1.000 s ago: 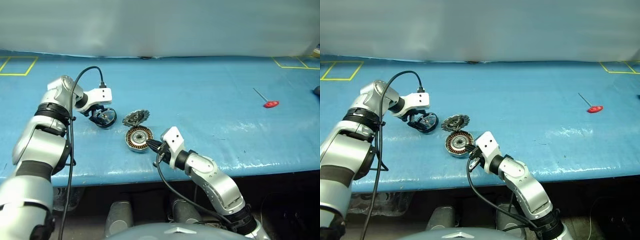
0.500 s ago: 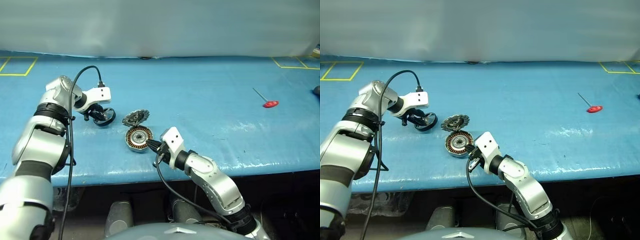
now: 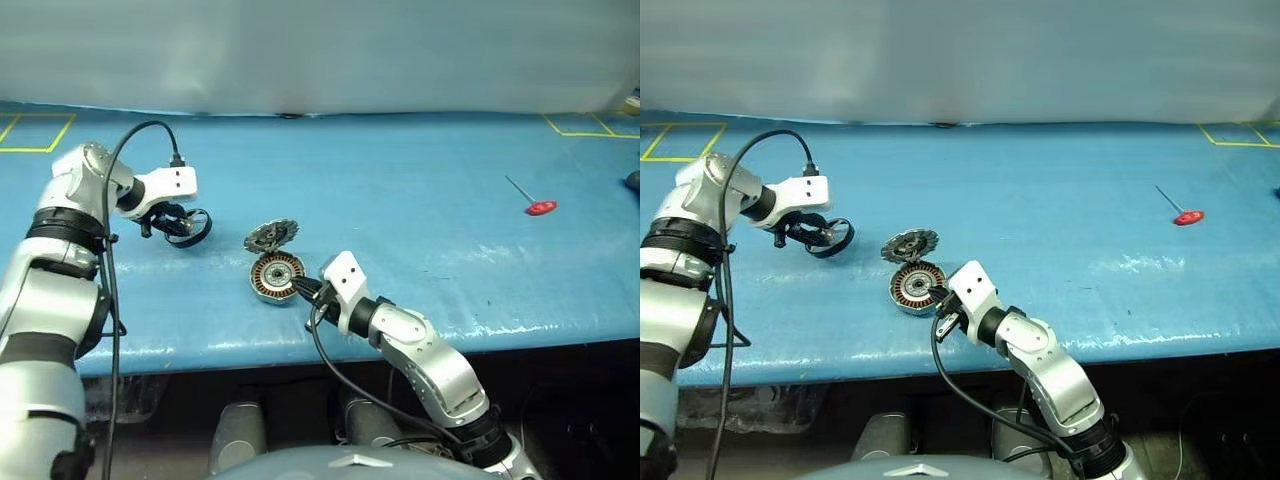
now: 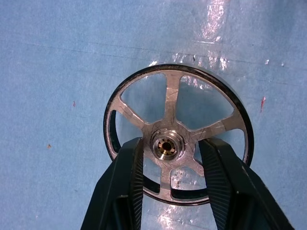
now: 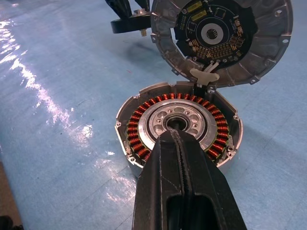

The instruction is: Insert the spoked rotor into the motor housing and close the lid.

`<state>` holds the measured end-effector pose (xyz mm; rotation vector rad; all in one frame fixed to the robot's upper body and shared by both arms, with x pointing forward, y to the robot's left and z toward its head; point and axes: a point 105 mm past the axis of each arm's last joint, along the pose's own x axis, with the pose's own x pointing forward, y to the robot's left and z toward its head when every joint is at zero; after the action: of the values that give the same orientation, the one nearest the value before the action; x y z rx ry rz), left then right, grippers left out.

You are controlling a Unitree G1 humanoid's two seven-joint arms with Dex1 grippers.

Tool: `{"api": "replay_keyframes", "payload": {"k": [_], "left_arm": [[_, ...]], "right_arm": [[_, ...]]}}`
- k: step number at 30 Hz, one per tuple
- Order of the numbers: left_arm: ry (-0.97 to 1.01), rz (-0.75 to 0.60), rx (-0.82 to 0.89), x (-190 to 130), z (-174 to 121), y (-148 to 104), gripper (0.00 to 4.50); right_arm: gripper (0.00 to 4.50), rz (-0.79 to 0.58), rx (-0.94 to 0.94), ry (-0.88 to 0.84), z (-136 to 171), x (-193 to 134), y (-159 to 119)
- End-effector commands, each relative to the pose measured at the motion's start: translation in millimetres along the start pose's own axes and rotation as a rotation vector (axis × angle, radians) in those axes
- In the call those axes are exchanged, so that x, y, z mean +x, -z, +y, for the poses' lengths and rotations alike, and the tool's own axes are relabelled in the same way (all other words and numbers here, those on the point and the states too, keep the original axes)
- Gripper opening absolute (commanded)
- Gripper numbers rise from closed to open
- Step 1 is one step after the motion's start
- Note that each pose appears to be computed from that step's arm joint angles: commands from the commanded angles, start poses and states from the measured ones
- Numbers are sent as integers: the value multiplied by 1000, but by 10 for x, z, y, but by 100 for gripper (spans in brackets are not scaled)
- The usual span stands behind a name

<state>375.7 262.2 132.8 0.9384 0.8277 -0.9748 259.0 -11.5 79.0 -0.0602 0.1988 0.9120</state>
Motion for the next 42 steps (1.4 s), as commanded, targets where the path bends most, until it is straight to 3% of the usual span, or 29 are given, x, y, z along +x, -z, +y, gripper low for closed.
{"api": "replay_keyframes", "payload": {"k": [1, 4, 11, 27, 42], "left_arm": [[-11, -36, 24, -193, -62, 1, 147], [11, -18, 27, -241, -237, 122, 147], [-2, -39, 15, -305, -537, 151, 147], [-16, -114, 110, -326, -903, -130, 147], [-172, -253, 124, -394, -1131, -486, 147]], "right_arm": [[0, -47, -16, -18, 24, 10, -124], [0, -46, -21, -41, 48, 36, -132], [0, -46, -35, -81, 65, 57, -152], [0, -39, -72, -137, 73, 100, -181], [0, -56, -52, -90, 24, 96, -191]]}}
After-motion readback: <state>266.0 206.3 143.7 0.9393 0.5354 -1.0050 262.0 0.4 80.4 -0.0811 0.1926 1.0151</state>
